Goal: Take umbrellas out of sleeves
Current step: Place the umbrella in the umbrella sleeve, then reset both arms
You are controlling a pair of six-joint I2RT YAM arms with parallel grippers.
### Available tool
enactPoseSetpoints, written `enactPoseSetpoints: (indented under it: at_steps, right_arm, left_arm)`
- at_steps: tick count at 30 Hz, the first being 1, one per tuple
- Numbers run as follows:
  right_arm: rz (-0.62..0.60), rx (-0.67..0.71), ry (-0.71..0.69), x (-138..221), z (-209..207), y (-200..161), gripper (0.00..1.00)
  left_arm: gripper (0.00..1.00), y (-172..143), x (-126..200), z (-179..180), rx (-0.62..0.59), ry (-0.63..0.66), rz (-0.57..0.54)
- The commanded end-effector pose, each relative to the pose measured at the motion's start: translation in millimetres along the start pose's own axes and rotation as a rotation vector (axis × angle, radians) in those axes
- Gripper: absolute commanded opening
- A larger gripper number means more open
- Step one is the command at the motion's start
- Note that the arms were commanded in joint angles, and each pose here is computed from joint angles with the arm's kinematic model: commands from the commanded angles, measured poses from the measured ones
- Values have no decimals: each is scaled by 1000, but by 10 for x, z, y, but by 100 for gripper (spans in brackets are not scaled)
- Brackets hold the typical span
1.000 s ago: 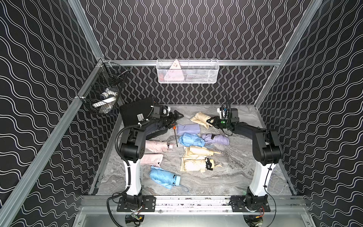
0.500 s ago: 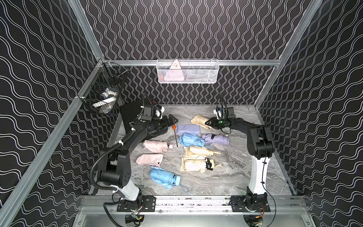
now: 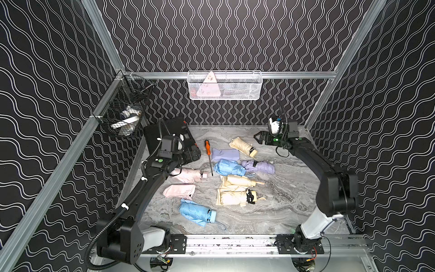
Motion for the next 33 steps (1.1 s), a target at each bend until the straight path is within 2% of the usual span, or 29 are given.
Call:
enactPoseSetpoints:
  at_steps: [1,4,6,8,11,13,15,18,20,24,27,30,33]
  right_arm:
    - [-138,17,-32,358,104,113,100]
    - [-191,-3,0,636,200,31,100]
    - [-195,-20,-12,731,183,-154,100]
    - [-189,11,-52,840,170,-302,100]
    - [-197,34,-151,977,99,-532,100]
    - [-221,24,-237,1015,7,-706,100]
    - [-241,70,-288,1040,-58,-856,100]
    - [-189,164,-322,991,-176,-1089,100]
    - [-151,142,-364,915,-311,-1197,100]
    - [-186,111,-395,720,-561,-1325,100]
    - [-167,107,-430,506,-746,-1400,100]
    - [-141,97,-429,334,-889,-1468,100]
    - [-131,62,-423,233,-1009,-1552,100]
  left_arm:
    - [99,8,112,11,-9,48,-37]
    - [99,-2,213,13,2,117,-90]
    - [99,-71,241,46,-8,173,-123]
    - [99,-157,244,56,-62,160,-155]
    - [99,-321,215,70,-210,137,-191]
    - [99,-412,193,134,-252,165,-213]
    - [99,-472,171,210,-271,206,-220]
    - [99,-521,87,278,-322,245,-211]
    - [99,-560,28,323,-340,259,-208]
    - [99,-598,-9,360,-369,265,-228]
    - [99,-594,-51,399,-416,297,-271]
    - [99,-584,-130,433,-470,316,-328]
    - [99,-558,-272,504,-488,327,-328]
Point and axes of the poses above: each gripper's point midway between its finger pads, its own x axis back along the fingers, its own z axis along the line the jaws close on, y = z × x, the point moved 10 cm from there along x, back along the fingers, and after that the axes turned 1 degree about x, right-handed, at the moved point
